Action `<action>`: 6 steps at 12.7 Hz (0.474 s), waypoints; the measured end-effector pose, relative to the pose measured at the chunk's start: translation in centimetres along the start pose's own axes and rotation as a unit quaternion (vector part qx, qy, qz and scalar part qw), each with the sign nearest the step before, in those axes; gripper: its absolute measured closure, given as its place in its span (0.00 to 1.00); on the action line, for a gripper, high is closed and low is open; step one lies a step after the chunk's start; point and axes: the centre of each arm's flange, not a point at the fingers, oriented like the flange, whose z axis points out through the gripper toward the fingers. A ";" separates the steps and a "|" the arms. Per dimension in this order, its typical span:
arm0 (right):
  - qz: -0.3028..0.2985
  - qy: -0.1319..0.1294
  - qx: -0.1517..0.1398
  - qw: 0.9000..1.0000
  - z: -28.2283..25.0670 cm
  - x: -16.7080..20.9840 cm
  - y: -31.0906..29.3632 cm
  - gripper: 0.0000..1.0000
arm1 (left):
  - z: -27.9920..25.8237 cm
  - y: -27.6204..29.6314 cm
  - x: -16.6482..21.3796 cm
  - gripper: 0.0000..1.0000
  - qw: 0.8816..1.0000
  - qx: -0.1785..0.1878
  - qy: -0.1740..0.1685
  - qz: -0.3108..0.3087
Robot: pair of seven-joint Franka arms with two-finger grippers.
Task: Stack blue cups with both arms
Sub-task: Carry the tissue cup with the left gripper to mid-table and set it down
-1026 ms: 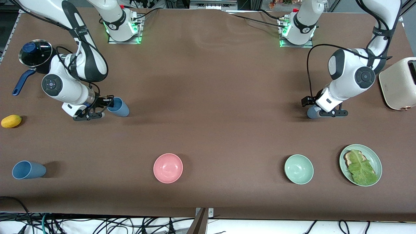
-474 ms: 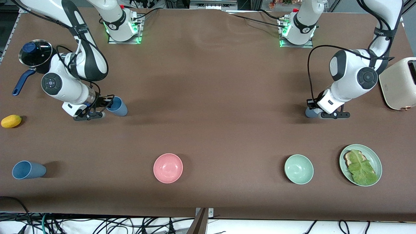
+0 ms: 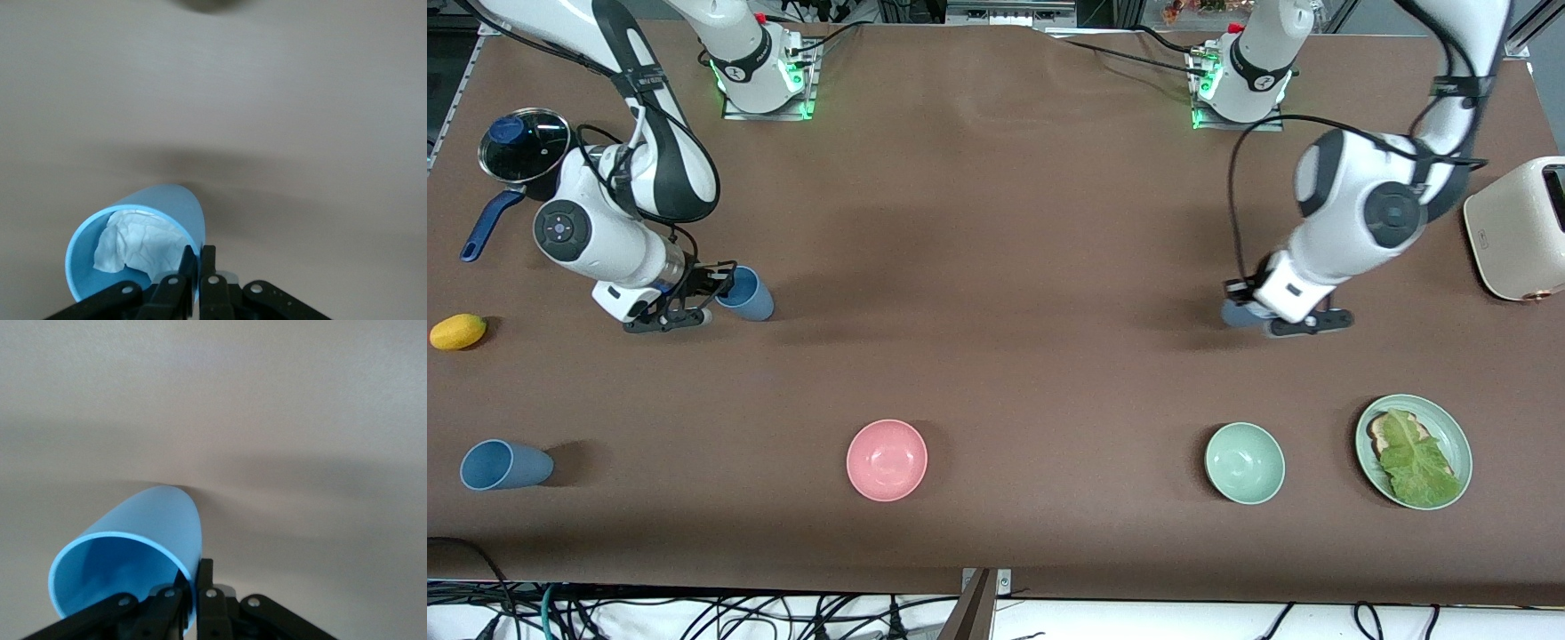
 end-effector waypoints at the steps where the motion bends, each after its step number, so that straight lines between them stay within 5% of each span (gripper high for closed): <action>1: 0.000 -0.001 0.000 1.000 -0.9 0.4 0.0 0.94 | 0.4 3.7 -1.0 1.00 1.000 -0.002 -0.002 -0.024; 6: -0.006 0.004 -0.001 1.000 -6.2 2.6 0.7 0.94 | 4.9 21.0 -6.0 1.00 0.995 -0.012 -0.013 -0.102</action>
